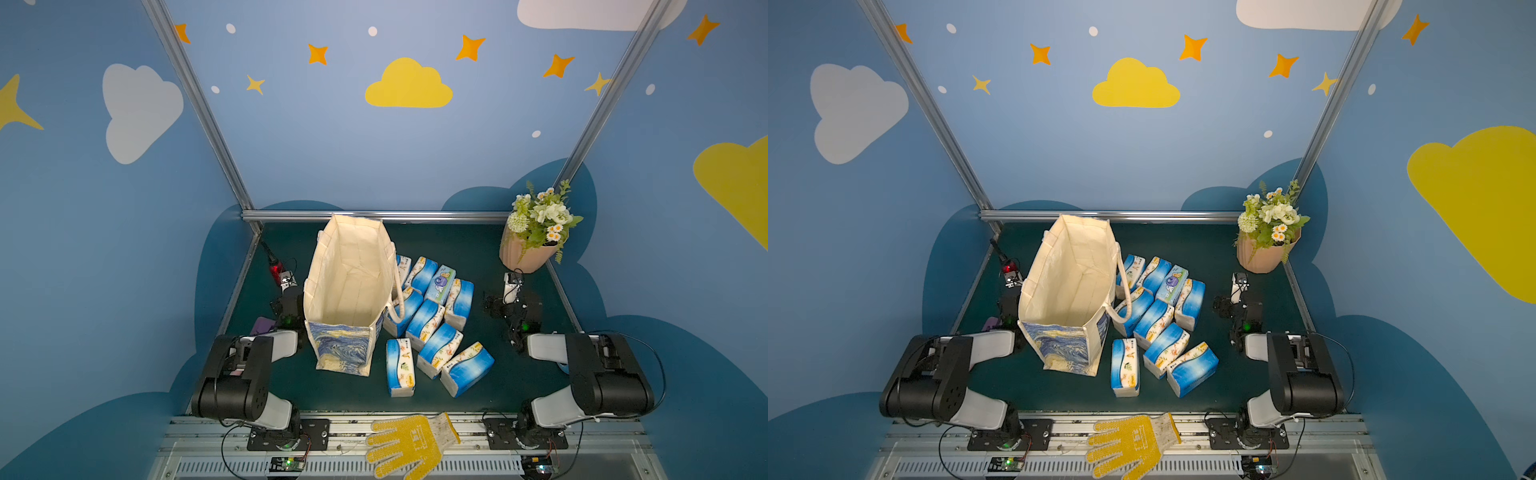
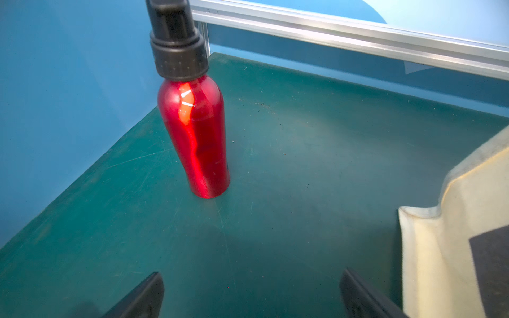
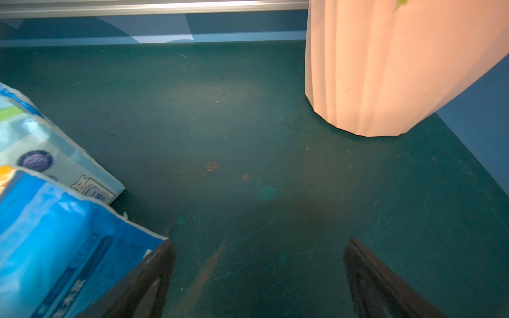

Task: Put tissues into the canvas bag
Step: Pick up the pack of facial tissues from the center of the board.

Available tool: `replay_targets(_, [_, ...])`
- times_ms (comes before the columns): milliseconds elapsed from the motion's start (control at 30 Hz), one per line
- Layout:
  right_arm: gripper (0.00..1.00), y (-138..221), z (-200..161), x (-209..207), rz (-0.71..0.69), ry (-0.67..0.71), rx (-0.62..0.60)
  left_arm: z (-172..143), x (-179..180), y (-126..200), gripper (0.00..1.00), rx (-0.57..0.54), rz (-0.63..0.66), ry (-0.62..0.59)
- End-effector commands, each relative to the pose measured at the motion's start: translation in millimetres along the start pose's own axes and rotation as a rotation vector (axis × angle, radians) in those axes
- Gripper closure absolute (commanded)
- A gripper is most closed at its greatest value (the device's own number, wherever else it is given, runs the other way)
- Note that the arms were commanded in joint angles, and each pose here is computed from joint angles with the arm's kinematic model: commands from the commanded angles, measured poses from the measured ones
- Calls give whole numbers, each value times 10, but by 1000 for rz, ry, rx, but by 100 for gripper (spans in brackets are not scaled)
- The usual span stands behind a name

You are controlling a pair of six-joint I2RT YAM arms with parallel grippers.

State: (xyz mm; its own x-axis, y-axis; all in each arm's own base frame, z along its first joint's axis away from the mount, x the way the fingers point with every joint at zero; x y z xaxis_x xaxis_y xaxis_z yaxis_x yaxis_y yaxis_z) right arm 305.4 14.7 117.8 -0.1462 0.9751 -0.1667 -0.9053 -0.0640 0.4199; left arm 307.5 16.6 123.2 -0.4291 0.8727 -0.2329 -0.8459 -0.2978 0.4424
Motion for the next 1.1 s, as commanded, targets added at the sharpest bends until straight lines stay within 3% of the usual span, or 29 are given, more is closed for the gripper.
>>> replay_targets(0, [4,-30,82,-18,2,-2,-33,82,-18,-32,0,-31,6,8])
replay_targets(100, [4,-31,87,-17,2,-3,-35,83,-20,-29,2,-31,5,7])
replay_targets(233, [5,-30,84,-24,2,-4,-34,88,-8,-29,24,-29,1,15])
replay_targets(333, [7,-27,86,-28,-3,-7,-36,102,19,-5,29,-49,11,30])
replay_targets(767, [7,9,175,-155,-36,-66,13,1088,186,993,29,-262,187,234])
replay_targets(900, [7,58,294,-180,-31,-69,26,1426,163,1327,29,-341,125,279])
replay_targets(1067, [7,216,458,-220,-58,-83,-10,1718,155,1583,23,-350,121,303])
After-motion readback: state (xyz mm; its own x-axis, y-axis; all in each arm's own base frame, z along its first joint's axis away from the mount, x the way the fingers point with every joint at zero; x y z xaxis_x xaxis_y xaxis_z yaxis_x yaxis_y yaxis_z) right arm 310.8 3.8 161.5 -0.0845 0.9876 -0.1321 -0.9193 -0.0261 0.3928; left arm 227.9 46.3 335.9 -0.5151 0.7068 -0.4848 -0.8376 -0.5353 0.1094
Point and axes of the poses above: each gripper's point midway between its finger pads, its own y axis back along the fingers, its own x axis along the line the jaws close on, z = x × y, the point moved 9 cm from there along y, back along the fingers, and after that the axes turned 11 degrees about y, right-handed, at the moved point
